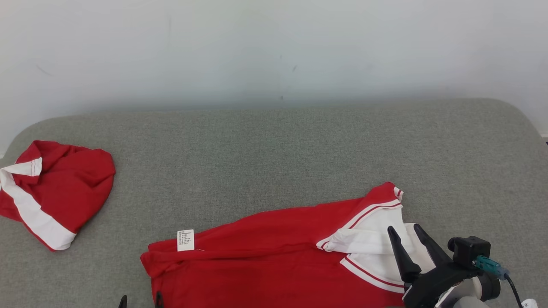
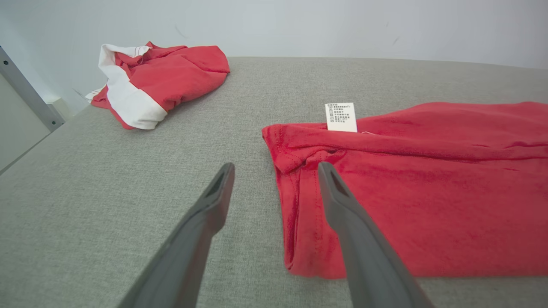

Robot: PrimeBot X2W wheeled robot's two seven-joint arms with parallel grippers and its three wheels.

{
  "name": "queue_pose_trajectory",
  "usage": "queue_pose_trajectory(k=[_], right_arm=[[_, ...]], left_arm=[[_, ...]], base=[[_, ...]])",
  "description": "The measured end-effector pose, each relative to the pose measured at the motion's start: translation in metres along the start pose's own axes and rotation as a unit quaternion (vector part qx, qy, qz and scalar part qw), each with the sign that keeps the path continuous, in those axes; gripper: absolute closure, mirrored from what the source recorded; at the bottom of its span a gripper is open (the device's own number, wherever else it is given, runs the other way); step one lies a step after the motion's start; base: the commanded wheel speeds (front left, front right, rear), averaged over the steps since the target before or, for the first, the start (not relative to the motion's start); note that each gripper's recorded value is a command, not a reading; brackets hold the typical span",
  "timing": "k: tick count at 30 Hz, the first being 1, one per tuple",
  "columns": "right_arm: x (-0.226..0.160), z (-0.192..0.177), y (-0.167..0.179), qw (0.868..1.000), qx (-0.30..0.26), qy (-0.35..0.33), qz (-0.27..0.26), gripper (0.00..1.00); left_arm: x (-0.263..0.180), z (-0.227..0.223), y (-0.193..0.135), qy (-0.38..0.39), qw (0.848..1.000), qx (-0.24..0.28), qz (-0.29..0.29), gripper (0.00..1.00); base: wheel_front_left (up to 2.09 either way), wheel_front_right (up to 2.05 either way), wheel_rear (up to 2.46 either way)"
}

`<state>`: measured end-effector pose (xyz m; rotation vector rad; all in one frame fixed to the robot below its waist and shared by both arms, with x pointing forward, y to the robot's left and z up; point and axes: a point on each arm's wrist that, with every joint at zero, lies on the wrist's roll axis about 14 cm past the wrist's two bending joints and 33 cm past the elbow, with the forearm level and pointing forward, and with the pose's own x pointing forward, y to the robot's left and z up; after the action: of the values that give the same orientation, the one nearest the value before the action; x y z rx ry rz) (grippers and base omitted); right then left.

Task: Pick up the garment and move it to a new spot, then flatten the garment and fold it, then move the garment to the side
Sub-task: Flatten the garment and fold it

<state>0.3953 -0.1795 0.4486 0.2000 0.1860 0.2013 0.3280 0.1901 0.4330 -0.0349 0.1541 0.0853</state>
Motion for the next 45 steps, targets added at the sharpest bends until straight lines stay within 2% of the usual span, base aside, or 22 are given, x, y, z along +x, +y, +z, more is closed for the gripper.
queue_pose_trajectory(k=[13,23,33,40,41,42,43,45], right_arm=[[-0.009,-0.017,-0.026,0.999,0.013,0.026,-0.045,0.00],[0.005,-0.028,-0.035,0.996,0.019,0.062,-0.053,0.00],[0.015,-0.057,-0.030,0.989,0.034,0.131,-0.053,0.00],[0.023,-0.068,-0.013,0.986,0.045,0.160,-0.031,0.00],[0.024,-0.070,-0.011,0.985,0.045,0.163,-0.027,0.11],[0.025,-0.072,-0.009,0.985,0.046,0.168,-0.024,0.50],[0.025,-0.073,-0.008,0.984,0.046,0.172,-0.021,0.98],[0.026,-0.076,-0.006,0.983,0.047,0.178,-0.018,1.00]], left_arm=[[0.001,0.006,-0.001,-0.009,1.000,-0.001,0.000,0.00],[0.005,0.003,-0.004,-0.004,1.000,-0.001,-0.002,0.00],[0.003,0.002,0.003,-0.001,1.000,-0.004,0.010,0.00],[0.003,-0.002,0.003,0.006,1.000,-0.007,0.012,0.00],[0.003,-0.003,0.003,0.007,1.000,-0.007,0.013,0.00],[0.004,-0.003,0.003,0.007,1.000,-0.007,0.014,0.00],[0.005,-0.003,0.004,0.007,1.000,-0.007,0.016,0.00],[0.006,-0.002,0.005,0.006,1.000,-0.009,0.018,0.00]], base=[[0.00,0.00,0.00],[0.00,0.00,0.00],[0.00,0.00,0.00],[0.00,0.00,0.00],[0.00,0.00,0.00],[0.00,0.00,0.00],[0.00,0.00,0.00],[0.00,0.00,0.00]])
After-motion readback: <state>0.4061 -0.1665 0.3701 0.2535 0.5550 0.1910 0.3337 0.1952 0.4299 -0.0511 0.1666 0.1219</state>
